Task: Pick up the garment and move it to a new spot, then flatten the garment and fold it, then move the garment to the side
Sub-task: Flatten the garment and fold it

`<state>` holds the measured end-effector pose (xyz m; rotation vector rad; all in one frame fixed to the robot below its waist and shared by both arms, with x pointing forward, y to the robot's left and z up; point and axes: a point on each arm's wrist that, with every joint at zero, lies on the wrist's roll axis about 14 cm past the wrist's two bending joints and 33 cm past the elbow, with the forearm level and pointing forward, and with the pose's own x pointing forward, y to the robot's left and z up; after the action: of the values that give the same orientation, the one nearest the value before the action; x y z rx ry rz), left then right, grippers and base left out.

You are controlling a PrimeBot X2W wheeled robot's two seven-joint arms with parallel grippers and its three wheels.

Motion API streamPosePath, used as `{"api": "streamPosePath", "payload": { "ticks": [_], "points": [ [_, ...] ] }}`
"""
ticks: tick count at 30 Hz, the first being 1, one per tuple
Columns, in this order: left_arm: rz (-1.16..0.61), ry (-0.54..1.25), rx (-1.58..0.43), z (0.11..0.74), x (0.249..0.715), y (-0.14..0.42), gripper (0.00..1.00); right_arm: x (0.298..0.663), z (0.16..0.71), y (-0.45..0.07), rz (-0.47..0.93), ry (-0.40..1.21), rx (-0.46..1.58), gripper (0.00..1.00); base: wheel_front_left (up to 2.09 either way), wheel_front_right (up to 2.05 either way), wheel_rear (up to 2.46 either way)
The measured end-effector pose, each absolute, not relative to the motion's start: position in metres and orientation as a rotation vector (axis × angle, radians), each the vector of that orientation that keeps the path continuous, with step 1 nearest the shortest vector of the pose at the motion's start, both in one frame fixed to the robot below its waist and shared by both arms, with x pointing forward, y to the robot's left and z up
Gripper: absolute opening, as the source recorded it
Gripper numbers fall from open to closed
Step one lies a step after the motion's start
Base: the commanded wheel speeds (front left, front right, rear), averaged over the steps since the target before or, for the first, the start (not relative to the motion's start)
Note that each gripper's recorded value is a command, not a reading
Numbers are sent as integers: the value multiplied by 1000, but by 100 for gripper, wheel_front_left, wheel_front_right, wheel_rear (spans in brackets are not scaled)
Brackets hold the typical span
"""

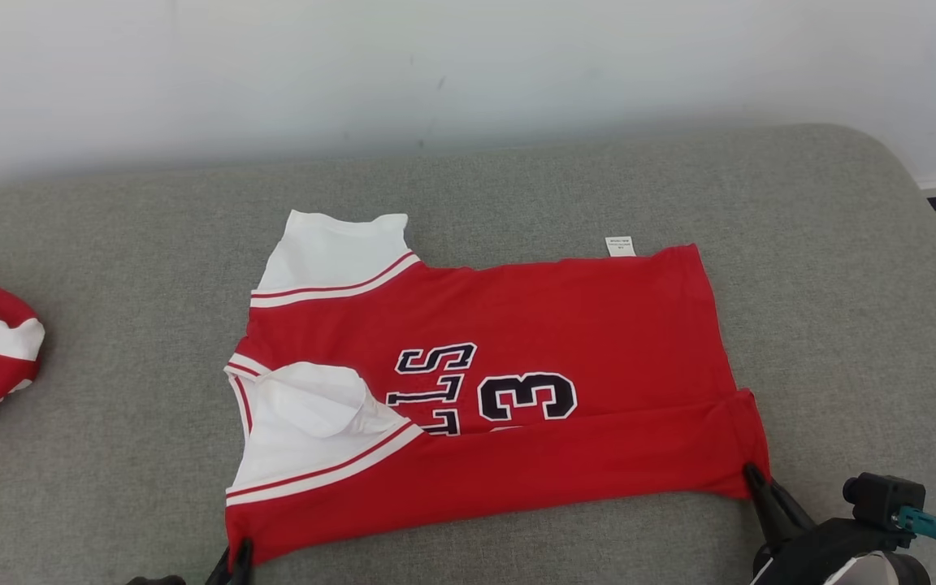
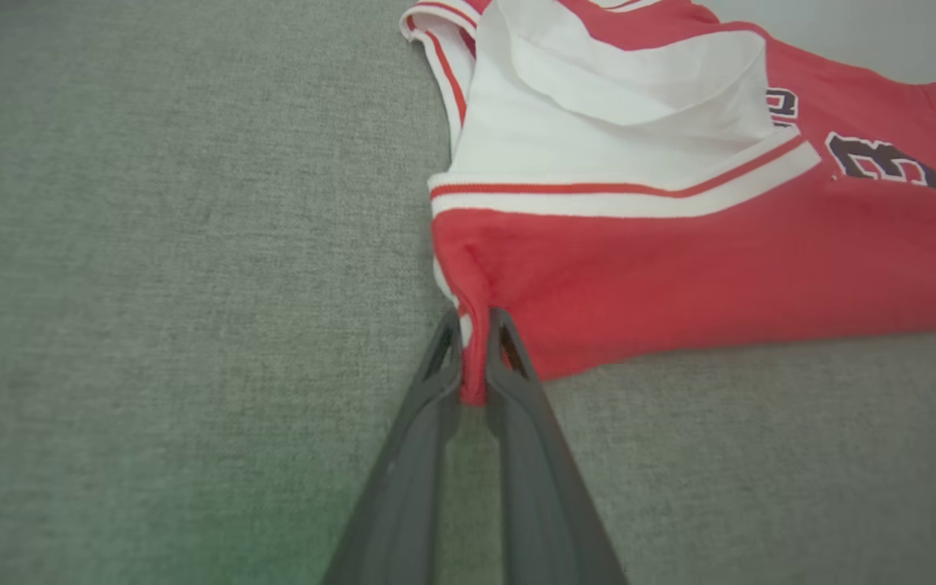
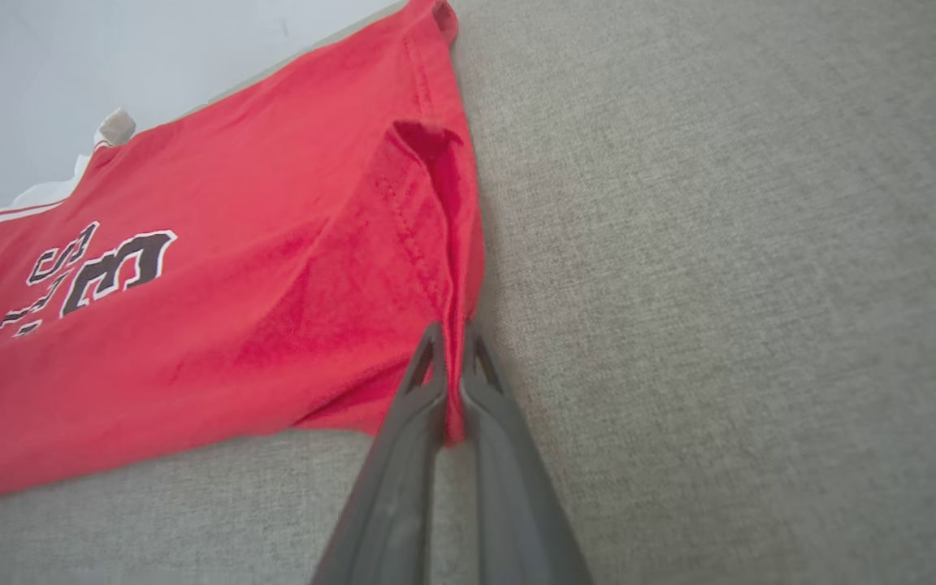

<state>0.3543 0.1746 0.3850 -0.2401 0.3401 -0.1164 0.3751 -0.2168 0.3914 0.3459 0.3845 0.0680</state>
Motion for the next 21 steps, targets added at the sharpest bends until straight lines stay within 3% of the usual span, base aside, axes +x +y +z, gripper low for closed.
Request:
{"api": "streamPosePath", "payload": {
  "ticks": [4,5,6,7,15,21],
  "points": [
    [-113,353,-231,381,352,175,0,372,387,-209,82,413,352,2,0,0,0],
    [-113,351,-224,382,352,176,5,372,387,-208,87,412,348,25,0,0,0],
    [-111,341,-215,385,354,177,61,373,388,-207,90,407,342,83,0,0,0],
    [-105,317,-214,391,357,179,100,374,391,-208,88,396,342,100,0,0,0],
    [-47,102,-150,452,372,199,100,394,434,-214,106,235,291,100,0,0,0],
    [-3,-42,-29,495,374,204,100,411,498,-212,117,-6,189,100,0,0,0]
  ]
}}
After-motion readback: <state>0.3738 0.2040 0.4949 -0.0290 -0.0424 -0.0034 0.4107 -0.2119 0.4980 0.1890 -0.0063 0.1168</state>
